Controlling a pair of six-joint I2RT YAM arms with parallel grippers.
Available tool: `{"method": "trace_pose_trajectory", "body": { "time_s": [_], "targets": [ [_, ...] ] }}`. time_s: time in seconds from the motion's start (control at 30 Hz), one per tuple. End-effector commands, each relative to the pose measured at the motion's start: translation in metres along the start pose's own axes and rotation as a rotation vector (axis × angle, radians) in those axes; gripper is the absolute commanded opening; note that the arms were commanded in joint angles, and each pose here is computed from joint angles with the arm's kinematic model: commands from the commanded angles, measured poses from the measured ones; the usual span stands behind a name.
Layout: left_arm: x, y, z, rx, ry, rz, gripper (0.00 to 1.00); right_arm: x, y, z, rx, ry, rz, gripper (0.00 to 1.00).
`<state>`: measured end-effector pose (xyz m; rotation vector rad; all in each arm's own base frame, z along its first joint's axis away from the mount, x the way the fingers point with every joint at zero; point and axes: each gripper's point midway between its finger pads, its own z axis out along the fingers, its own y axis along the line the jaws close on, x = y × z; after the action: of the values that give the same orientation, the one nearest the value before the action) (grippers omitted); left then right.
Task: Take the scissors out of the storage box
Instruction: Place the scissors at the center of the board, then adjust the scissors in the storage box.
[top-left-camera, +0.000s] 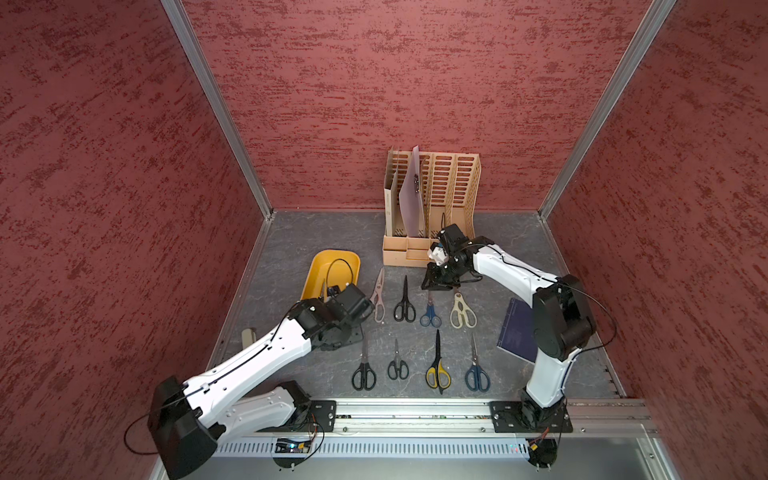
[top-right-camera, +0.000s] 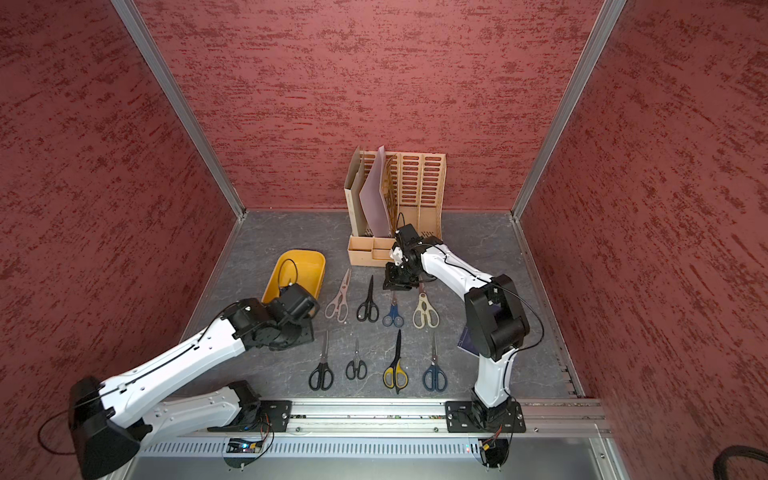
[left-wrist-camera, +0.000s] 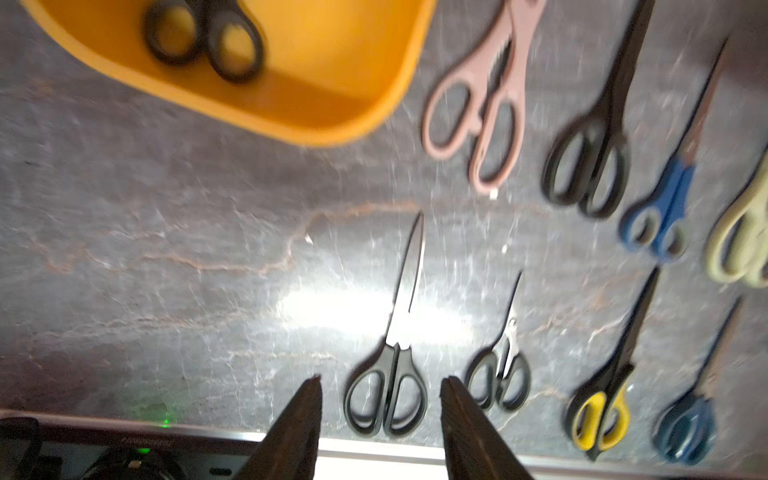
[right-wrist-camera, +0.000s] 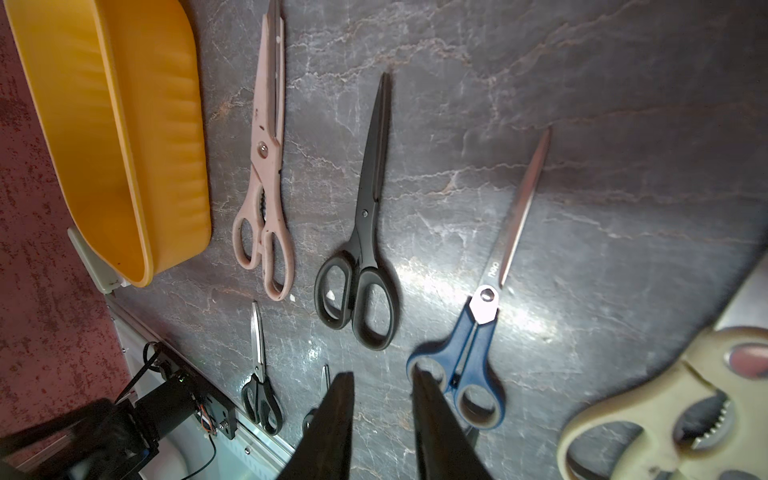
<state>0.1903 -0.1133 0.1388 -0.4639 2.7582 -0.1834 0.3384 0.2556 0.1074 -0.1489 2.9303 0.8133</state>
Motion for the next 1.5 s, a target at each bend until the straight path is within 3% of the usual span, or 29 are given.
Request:
{"method": "trace_pose_trajectory", "body": {
  "time_s": [0.0,0.13,0.4,0.7,0.83,1.27,1.47],
  "targets": [
    [-0.026,0.021,0.001,-0.035,-0.017,-0.026,0.5,-0.011,0.011,-0.005,-0.027,-0.035,-0.02,0.29],
    [-0.051,0.035,0.021,-0.057,0.02,-0.102,0.48,-0.013,0.011,-0.005,-0.022,-0.038,-0.021,0.29],
    [-0.079,0.043,0.054,-0.131,0.074,-0.063,0.46,-0.016,0.006,-0.002,0.001,-0.034,-0.012,0.29],
    [-0.11,0.033,0.058,-0.07,0.058,-0.054,0.41,-0.025,0.003,-0.003,0.018,-0.041,0.003,0.29],
    [-0.113,0.04,0.075,-0.095,0.107,-0.044,0.31,-0.029,0.004,-0.001,0.02,-0.036,0.005,0.29],
    [-0.109,0.059,0.124,-0.169,0.252,0.021,0.3,-0.029,-0.009,-0.005,0.076,-0.041,0.022,0.29],
    [-0.117,0.058,0.144,-0.179,0.258,0.034,0.3,-0.025,-0.016,-0.009,0.11,-0.045,0.035,0.29]
  ]
}}
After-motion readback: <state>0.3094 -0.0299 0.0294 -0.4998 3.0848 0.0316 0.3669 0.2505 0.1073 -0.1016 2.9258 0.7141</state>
